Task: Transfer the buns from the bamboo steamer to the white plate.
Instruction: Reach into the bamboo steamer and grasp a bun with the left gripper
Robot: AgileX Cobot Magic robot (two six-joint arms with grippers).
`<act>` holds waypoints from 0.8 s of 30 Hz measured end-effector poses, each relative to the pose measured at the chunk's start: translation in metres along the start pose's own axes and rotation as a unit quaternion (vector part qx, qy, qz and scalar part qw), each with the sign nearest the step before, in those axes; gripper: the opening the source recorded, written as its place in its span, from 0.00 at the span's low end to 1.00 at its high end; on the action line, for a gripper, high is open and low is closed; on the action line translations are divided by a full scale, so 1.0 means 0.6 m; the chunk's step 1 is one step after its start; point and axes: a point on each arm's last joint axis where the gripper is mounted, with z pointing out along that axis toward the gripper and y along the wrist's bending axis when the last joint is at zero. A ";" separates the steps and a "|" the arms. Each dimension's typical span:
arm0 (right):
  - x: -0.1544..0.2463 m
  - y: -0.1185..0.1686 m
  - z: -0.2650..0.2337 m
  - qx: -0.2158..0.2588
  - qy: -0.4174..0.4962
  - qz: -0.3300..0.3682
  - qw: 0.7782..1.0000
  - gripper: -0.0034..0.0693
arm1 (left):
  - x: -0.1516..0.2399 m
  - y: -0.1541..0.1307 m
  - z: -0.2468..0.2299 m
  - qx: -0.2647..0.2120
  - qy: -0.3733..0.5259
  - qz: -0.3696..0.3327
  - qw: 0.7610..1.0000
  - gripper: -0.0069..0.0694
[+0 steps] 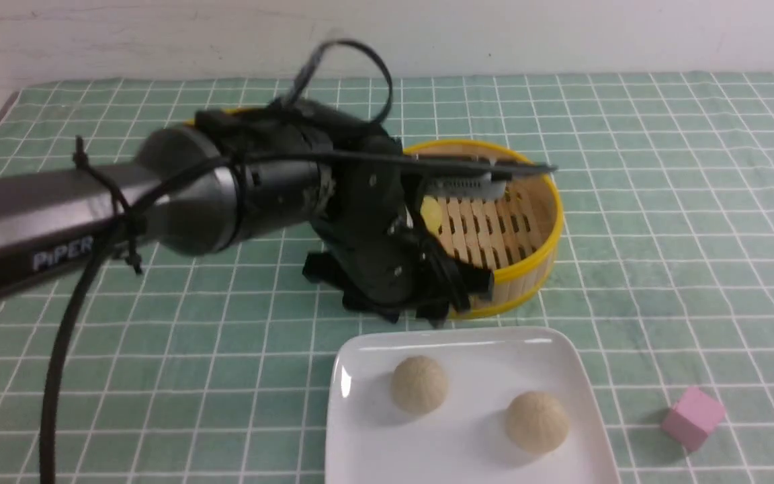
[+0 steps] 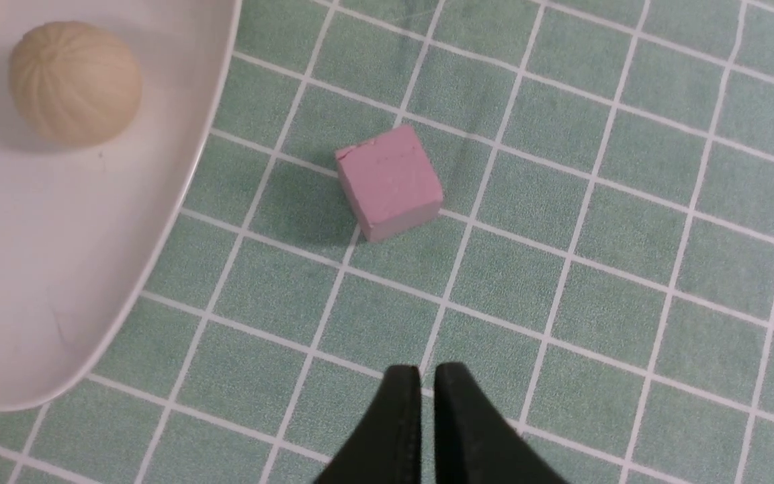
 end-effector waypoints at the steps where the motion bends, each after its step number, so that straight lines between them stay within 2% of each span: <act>1: 0.000 0.000 0.000 -0.001 0.000 0.001 1.000 0.13 | -0.003 0.001 -0.003 0.000 -0.003 -0.001 1.000 0.55; 3: 0.000 0.001 0.000 -0.003 0.000 0.003 1.000 0.13 | -0.041 0.012 -0.025 0.002 -0.025 -0.019 1.000 0.46; 7: 0.000 0.002 0.000 -0.005 0.000 0.004 1.000 0.14 | -0.107 0.039 -0.035 0.002 -0.046 -0.041 0.998 0.16; 9: 0.000 0.002 0.000 -0.007 0.001 0.006 1.000 0.14 | -0.133 0.045 -0.024 0.000 -0.052 -0.033 0.998 0.11; 11: 0.000 0.002 0.000 -0.007 0.001 0.006 1.000 0.14 | -0.143 0.043 -0.013 -0.001 -0.052 -0.027 0.998 0.10; 17: 0.000 0.003 0.000 -0.009 0.001 0.007 1.000 0.15 | -0.172 0.040 0.044 -0.008 -0.051 -0.018 0.999 0.21; 18: 0.000 0.003 0.000 -0.010 0.001 0.008 1.000 0.15 | -0.174 0.043 0.061 -0.016 -0.049 -0.014 0.999 0.30; 22: 0.000 0.003 0.000 -0.011 0.001 0.009 1.000 0.16 | -0.174 0.054 0.110 -0.036 -0.052 0.001 0.998 0.48; 24: 0.000 0.003 0.000 -0.011 0.001 0.009 1.000 0.16 | -0.174 0.058 0.128 -0.042 -0.055 0.006 0.998 0.53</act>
